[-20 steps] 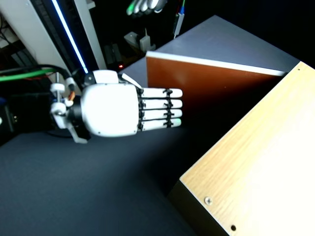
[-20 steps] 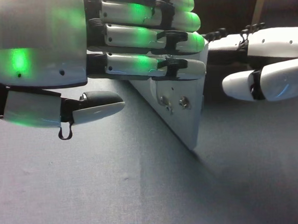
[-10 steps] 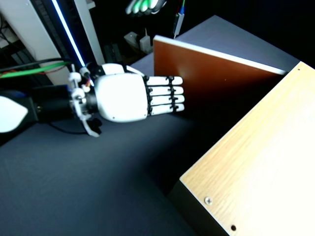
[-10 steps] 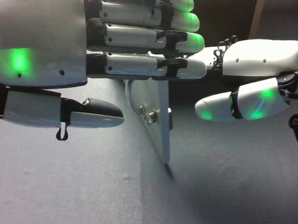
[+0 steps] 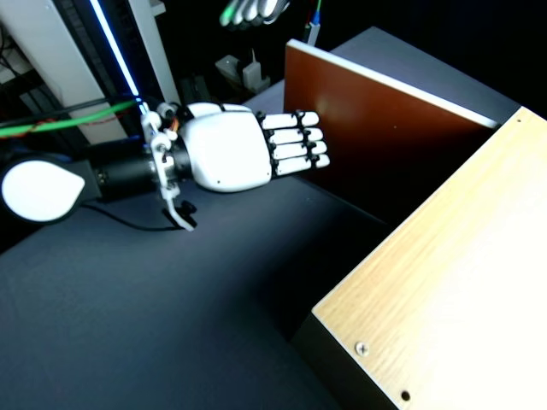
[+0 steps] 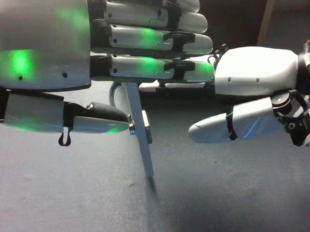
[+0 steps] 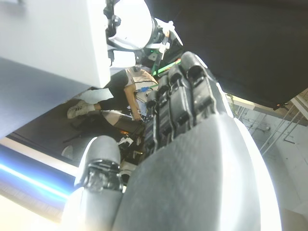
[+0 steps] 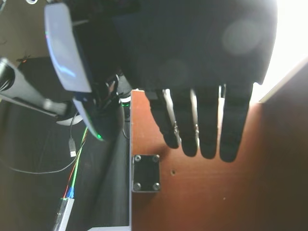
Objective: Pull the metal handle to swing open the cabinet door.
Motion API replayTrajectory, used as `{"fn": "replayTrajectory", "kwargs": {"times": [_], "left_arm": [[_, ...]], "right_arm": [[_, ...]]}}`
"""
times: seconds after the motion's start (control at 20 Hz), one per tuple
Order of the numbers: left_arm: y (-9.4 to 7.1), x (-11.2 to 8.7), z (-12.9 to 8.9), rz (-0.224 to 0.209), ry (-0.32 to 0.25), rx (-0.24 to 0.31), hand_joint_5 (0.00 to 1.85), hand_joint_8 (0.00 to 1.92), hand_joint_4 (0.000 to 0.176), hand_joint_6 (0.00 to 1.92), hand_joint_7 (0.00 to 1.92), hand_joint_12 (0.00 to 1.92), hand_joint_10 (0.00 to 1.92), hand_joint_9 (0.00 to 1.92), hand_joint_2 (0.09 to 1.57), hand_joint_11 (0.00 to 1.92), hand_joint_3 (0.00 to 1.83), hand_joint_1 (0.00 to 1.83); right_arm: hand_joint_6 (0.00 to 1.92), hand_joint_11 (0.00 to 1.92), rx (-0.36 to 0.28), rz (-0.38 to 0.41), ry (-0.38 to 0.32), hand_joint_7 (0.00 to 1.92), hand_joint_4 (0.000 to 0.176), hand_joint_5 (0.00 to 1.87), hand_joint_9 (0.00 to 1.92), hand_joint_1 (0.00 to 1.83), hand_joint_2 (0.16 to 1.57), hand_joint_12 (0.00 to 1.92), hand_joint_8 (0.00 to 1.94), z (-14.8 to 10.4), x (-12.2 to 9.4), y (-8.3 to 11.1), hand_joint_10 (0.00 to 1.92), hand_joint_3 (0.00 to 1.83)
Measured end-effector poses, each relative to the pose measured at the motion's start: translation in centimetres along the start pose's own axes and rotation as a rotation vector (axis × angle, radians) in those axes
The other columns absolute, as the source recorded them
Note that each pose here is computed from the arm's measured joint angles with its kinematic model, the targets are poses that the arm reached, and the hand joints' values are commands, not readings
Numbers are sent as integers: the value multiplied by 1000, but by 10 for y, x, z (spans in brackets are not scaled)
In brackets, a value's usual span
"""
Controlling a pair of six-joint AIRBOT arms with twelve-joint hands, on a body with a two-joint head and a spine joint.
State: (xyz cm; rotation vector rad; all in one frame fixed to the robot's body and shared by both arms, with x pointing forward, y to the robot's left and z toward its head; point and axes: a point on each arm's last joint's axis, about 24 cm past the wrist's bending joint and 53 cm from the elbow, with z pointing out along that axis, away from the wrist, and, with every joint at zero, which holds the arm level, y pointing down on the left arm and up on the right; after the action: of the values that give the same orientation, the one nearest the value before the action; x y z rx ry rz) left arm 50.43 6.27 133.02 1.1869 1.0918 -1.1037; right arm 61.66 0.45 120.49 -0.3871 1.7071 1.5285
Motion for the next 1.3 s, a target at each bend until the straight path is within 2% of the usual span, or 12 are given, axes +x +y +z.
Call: {"fn": "replayTrajectory", "kwargs": {"times": [0.15,0.4,0.85,1.05,1.3], "left_arm": [[0,0,0,0,0,-1,156,3,0,2,193,526,4,178,1311,0,0,0],[0,0,0,0,0,-1,136,0,0,0,175,491,0,165,1226,0,0,0],[0,0,0,0,0,0,136,2,0,2,170,470,2,166,1254,0,4,0],[0,0,0,0,0,0,145,1,0,2,173,429,0,164,1302,0,13,0],[0,0,0,0,0,-1,134,1,0,2,161,412,0,155,1347,0,20,0]], "right_arm": [[0,0,-24,-4,7,30,0,0,15,0,1306,81,1,10,4,7,0,0],[0,0,-65,-1,18,21,0,0,14,0,1271,102,1,26,11,18,2,0],[0,0,-93,5,24,18,0,0,17,0,1294,143,2,45,17,23,2,3],[0,0,-89,3,23,5,0,0,2,0,1389,71,1,45,17,21,1,19],[0,0,-69,-7,13,19,0,0,10,0,1474,77,3,41,10,13,2,29]]}}
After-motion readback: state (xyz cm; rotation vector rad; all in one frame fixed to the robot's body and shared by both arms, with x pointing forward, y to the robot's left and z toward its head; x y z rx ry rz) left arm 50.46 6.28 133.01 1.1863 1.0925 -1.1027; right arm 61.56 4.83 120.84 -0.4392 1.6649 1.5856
